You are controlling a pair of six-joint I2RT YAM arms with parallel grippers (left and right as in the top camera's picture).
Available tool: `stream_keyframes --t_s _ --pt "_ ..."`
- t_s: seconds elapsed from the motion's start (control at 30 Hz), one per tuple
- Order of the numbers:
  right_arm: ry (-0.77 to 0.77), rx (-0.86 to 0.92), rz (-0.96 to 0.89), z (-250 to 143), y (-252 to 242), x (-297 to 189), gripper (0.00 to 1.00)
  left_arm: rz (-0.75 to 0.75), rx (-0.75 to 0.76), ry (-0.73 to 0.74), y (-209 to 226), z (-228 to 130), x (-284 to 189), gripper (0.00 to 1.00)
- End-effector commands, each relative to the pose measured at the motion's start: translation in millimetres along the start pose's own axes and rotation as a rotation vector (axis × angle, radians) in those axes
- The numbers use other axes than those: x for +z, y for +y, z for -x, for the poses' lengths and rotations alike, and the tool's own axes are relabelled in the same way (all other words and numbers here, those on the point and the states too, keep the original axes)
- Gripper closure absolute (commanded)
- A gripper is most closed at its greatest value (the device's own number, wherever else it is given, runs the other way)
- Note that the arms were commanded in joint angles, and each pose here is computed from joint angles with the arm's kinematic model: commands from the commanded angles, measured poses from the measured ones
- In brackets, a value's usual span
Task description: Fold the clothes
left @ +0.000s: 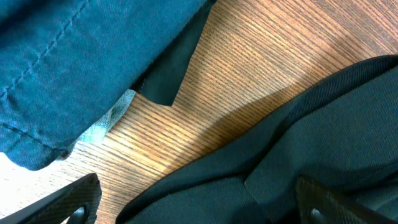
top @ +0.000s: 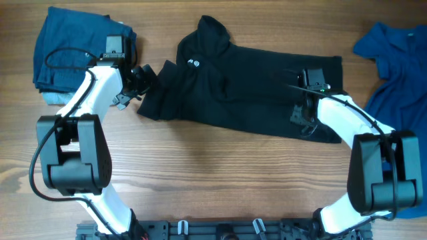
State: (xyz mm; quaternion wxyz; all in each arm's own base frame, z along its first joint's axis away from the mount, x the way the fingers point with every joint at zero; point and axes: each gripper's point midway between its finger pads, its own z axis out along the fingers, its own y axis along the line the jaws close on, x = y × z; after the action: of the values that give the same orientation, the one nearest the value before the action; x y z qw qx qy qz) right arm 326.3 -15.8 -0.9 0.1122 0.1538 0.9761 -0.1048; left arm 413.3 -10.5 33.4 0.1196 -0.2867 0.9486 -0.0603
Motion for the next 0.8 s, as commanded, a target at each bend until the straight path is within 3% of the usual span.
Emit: stream_keyframes --t_s 0.0,0.37,0.47,0.5,0.57,0.77 --pt "0.003 0.068 -0.053 8 -23 13 0.96 -0.001 0.001 0.012 2 -2 3 0.00" --pt "-0.233 0.080 0.066 83 -31 4 0.95 -0.001 0.002 0.012 1 -2 3 0.00" --pt "-0.183 0.073 0.142 80 -27 -38 0.84 -0.001 0.002 0.012 1 -2 3 0.00" --pt "-0.173 0.080 0.152 74 -30 -54 0.66 -0.001 0.002 0.012 1 -2 3 0.00" --pt "-0.133 0.136 0.151 55 -41 -77 0.51 -0.001 0.002 0.012 1 -2 3 0.00" --pt "0.073 0.263 0.192 8 -64 -50 0.50 -0.001 0.002 0.012 1 -2 3 0.00"
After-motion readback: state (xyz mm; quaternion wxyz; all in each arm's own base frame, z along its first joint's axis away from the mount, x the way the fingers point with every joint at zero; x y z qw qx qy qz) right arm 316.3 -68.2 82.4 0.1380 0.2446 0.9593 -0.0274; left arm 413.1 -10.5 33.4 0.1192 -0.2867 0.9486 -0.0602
